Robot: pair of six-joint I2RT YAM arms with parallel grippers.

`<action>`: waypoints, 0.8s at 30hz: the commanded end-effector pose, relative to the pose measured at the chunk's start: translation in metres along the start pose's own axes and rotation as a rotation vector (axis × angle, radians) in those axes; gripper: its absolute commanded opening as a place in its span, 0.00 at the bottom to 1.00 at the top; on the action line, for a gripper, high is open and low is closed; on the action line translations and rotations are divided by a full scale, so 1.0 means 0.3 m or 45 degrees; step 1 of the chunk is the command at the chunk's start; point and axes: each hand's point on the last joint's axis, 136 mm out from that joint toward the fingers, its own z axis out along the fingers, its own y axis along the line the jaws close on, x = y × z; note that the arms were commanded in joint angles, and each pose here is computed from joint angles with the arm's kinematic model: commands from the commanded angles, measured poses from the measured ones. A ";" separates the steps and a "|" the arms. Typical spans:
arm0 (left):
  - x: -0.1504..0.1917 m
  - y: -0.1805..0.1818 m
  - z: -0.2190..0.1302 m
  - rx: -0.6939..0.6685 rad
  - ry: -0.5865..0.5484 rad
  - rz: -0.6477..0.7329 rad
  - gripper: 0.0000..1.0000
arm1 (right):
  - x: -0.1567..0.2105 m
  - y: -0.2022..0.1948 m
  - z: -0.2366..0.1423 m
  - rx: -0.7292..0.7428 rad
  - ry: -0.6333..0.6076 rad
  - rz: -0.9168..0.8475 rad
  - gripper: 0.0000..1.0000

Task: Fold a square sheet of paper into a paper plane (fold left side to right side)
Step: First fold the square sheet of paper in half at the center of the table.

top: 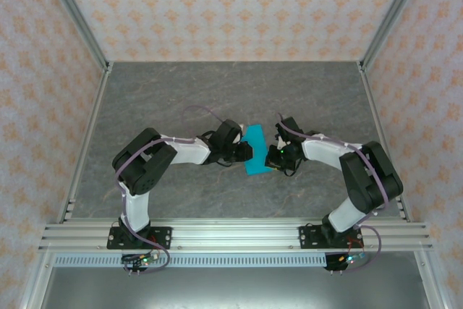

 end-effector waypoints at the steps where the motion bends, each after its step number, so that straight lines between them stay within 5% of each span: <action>1: 0.012 0.147 0.031 -0.176 -0.038 -0.018 0.16 | 0.048 -0.123 0.025 0.195 0.060 0.051 0.15; 16: -0.167 0.318 -0.020 -0.251 -0.146 -0.137 0.16 | 0.063 -0.130 0.027 0.197 0.079 0.054 0.15; 24: -0.236 0.266 -0.102 -0.210 -0.200 -0.093 0.17 | 0.024 -0.029 -0.008 0.021 0.005 0.023 0.16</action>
